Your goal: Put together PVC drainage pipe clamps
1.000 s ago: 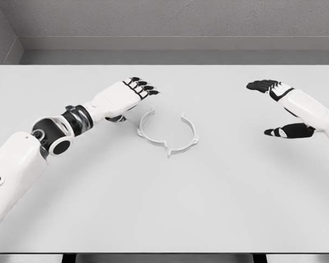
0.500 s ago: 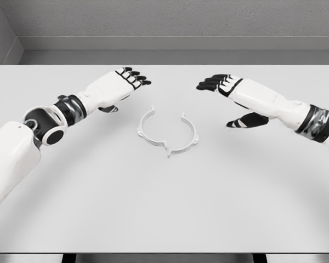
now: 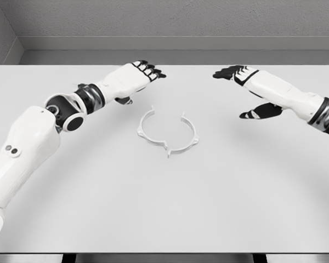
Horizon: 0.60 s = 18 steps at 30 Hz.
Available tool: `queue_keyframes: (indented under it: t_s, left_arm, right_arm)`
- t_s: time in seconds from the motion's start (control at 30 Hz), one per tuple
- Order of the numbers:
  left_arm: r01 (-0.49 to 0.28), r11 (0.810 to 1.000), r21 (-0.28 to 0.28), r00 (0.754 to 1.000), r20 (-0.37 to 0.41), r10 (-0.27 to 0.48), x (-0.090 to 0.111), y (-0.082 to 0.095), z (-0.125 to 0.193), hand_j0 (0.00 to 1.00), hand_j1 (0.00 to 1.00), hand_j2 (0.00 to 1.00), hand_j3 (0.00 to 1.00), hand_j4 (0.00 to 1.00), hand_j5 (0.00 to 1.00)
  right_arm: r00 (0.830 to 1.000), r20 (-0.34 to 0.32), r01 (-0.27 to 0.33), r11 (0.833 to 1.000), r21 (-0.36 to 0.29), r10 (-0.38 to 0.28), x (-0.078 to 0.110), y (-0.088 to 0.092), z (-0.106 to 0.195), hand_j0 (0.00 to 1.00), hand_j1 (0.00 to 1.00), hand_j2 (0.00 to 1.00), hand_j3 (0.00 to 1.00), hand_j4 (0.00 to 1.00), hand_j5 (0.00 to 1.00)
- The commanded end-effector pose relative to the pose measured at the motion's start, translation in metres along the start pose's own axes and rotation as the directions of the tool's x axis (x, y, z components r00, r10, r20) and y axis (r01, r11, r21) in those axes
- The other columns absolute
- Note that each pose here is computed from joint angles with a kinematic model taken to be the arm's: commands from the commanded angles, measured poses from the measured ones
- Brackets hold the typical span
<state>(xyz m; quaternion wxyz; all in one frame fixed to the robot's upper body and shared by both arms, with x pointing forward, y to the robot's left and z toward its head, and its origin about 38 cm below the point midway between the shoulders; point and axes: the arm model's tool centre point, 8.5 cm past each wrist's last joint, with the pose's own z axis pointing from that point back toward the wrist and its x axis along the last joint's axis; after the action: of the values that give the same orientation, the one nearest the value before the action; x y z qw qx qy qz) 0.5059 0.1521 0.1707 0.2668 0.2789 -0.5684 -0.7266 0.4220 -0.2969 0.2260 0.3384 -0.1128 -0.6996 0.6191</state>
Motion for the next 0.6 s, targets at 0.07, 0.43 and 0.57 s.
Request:
queue_keyframes:
  t_s: [0.07,0.43,0.57]
  left_arm:
    - [-0.025,1.0,0.001,1.0,0.014,0.025,0.01,-0.003,-0.01,1.0,1.0,1.0,1.0,1.0,1.0]
    - [-0.044,0.999,-0.003,0.999,0.024,0.044,0.016,-0.007,-0.015,1.0,1.0,1.0,1.0,1.0,1.0]
    - [-0.052,0.999,-0.002,0.998,0.034,0.052,0.021,-0.009,-0.016,1.0,1.0,1.0,1.0,1.0,1.0]
  right_arm:
    - [1.0,-0.019,0.006,1.0,0.004,-0.006,-0.006,-0.002,0.007,1.0,1.0,1.0,1.0,1.0,1.0]
    - [1.0,-0.021,0.009,1.0,0.006,-0.009,-0.006,-0.001,0.007,1.0,1.0,1.0,1.0,1.0,1.0]
    - [1.0,-0.021,0.009,1.0,0.006,-0.009,-0.006,-0.001,0.007,1.0,1.0,1.0,1.0,1.0,1.0]
